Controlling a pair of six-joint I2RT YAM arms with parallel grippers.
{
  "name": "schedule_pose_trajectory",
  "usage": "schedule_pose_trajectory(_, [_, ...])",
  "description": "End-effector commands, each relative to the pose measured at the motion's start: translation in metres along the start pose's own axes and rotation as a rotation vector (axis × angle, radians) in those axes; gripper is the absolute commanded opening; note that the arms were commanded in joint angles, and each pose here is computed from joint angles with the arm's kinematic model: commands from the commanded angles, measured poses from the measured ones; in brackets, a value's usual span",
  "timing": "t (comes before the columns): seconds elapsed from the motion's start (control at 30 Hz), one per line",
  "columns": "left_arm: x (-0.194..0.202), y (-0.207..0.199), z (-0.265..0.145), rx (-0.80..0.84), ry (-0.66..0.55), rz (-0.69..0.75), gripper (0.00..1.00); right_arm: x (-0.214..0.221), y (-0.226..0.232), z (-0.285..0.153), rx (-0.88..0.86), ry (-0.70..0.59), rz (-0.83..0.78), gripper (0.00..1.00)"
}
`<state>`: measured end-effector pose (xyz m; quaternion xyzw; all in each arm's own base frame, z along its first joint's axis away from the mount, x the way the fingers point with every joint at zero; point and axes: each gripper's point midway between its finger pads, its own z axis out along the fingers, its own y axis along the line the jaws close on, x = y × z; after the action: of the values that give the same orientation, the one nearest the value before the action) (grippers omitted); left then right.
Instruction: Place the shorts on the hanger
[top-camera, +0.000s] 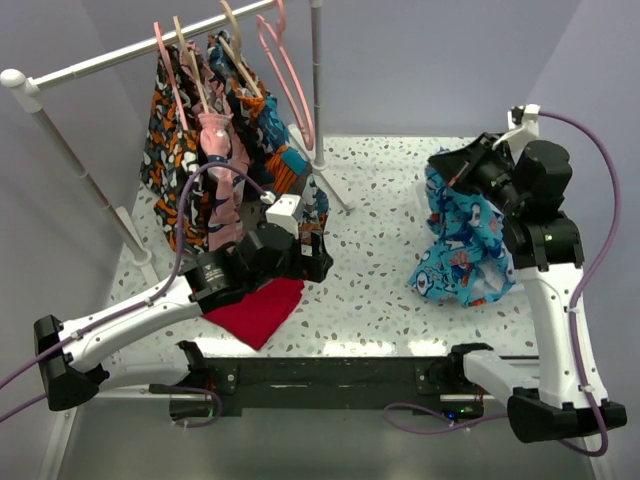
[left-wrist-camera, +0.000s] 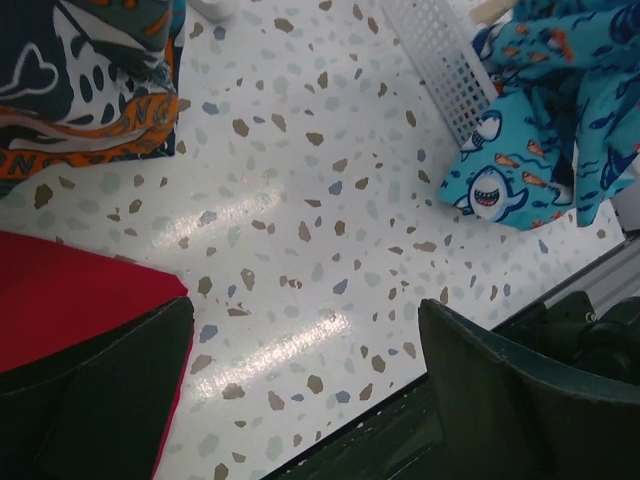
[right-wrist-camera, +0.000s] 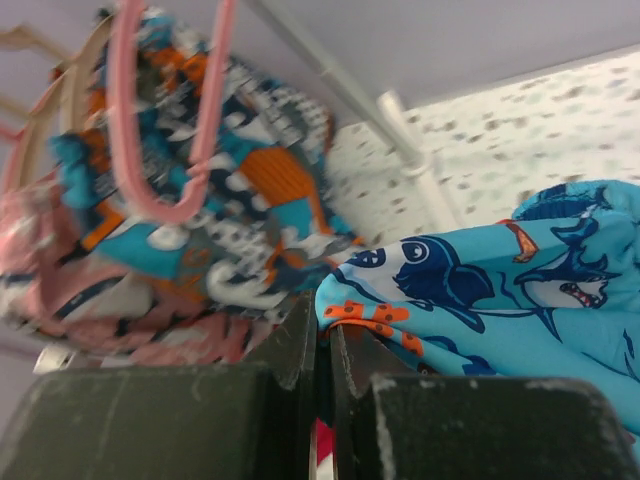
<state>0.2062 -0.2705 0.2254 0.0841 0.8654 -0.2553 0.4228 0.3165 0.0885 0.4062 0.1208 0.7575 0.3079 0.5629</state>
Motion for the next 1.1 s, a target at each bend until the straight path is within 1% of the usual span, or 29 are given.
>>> schedule_pose_trajectory(0.0, [-0.028,0.004,-0.017,-0.051,-0.055,0.002,0.99,0.006,0.091,-0.050,-0.346,0.072,-0.008,0.00])
schedule_pose_trajectory(0.07, [-0.033,0.006,-0.019,-0.059,-0.070,-0.002,0.99,0.008,0.108,-0.069,-0.429,0.082,-0.003,0.00])
schedule_pose_trajectory(0.1, [-0.033,0.007,-0.020,-0.068,-0.067,-0.009,0.99,0.011,0.110,-0.075,-0.443,0.092,-0.009,0.00])
schedule_pose_trajectory(0.23, [-0.033,0.015,-0.025,-0.094,-0.078,-0.030,0.98,0.041,0.101,-0.087,-0.459,0.171,-0.003,0.00])
schedule_pose_trajectory(0.27, [-0.032,0.016,-0.026,-0.095,-0.080,-0.038,0.98,0.061,0.088,-0.085,-0.447,0.215,0.018,0.00])
schedule_pose_trajectory(0.33, [-0.025,0.021,-0.023,-0.108,-0.069,-0.041,0.97,0.087,0.073,-0.083,-0.438,0.259,0.047,0.00])
schedule_pose_trajectory(0.37, [-0.023,0.020,-0.022,-0.104,-0.068,-0.043,0.96,0.119,0.049,-0.074,-0.390,0.323,0.093,0.00])
schedule_pose_trajectory(0.43, [-0.010,0.021,-0.015,-0.094,-0.036,-0.038,0.91,0.137,0.046,-0.081,-0.430,0.338,0.155,0.00])
schedule_pose_trajectory(0.47, [-0.008,0.017,-0.011,-0.071,-0.035,-0.038,0.88,0.156,0.037,-0.078,-0.422,0.377,0.186,0.00])
schedule_pose_trajectory(0.5, [0.005,0.014,-0.004,-0.040,0.008,-0.022,0.81,0.156,0.037,-0.083,-0.421,0.361,0.185,0.00])
schedule_pose_trajectory(0.53, [0.011,0.010,0.000,-0.012,0.023,-0.011,0.79,0.155,0.032,-0.082,-0.394,0.340,0.154,0.00])
schedule_pose_trajectory(0.57, [0.009,0.000,0.004,0.039,0.004,0.007,0.76,0.142,0.039,-0.088,-0.396,0.310,0.120,0.00])
schedule_pose_trajectory(0.6, [0.023,-0.005,0.008,0.094,0.037,0.024,0.72,0.142,0.037,-0.092,-0.364,0.326,0.112,0.00])
schedule_pose_trajectory(0.63, [0.026,-0.012,0.010,0.146,0.036,0.036,0.70,0.137,0.039,-0.090,-0.363,0.327,0.080,0.00])
schedule_pose_trajectory(0.67, [0.015,-0.028,0.010,0.234,-0.023,0.050,0.70,0.123,0.049,-0.094,-0.379,0.304,0.061,0.00])
schedule_pose_trajectory(0.7, [0.023,-0.036,0.008,0.305,-0.013,0.060,0.68,0.119,0.052,-0.095,-0.380,0.307,0.055,0.00])
schedule_pose_trajectory(0.73, [0.019,-0.042,0.008,0.337,-0.039,0.062,0.68,0.116,0.054,-0.091,-0.380,0.313,0.047,0.00])
schedule_pose_trajectory(0.77, [0.007,-0.051,0.008,0.378,-0.098,0.063,0.70,0.107,0.062,-0.095,-0.398,0.296,0.032,0.00])
schedule_pose_trajectory(0.83, [0.000,-0.062,0.013,0.415,-0.127,0.081,0.72,0.102,0.065,-0.093,-0.401,0.301,0.028,0.00])
schedule_pose_trajectory(0.87, [-0.009,-0.070,0.014,0.444,-0.162,0.102,0.73,0.095,0.071,-0.096,-0.414,0.285,0.015,0.00])
schedule_pose_trajectory(0.93, [-0.012,-0.083,0.016,0.506,-0.182,0.112,0.76,0.090,0.074,-0.096,-0.414,0.282,0.011,0.00])
schedule_pose_trajectory(0.97, [-0.026,-0.095,0.012,0.552,-0.243,0.108,0.77,0.085,0.078,-0.096,-0.420,0.282,0.005,0.00])
schedule_pose_trajectory(1.03, [-0.038,-0.105,0.014,0.586,-0.285,0.098,0.83,0.085,0.079,-0.097,-0.418,0.298,-0.003,0.00])
schedule_pose_trajectory(1.07, [-0.049,-0.113,0.012,0.610,-0.323,0.083,0.88,0.081,0.082,-0.097,-0.419,0.293,-0.009,0.00])
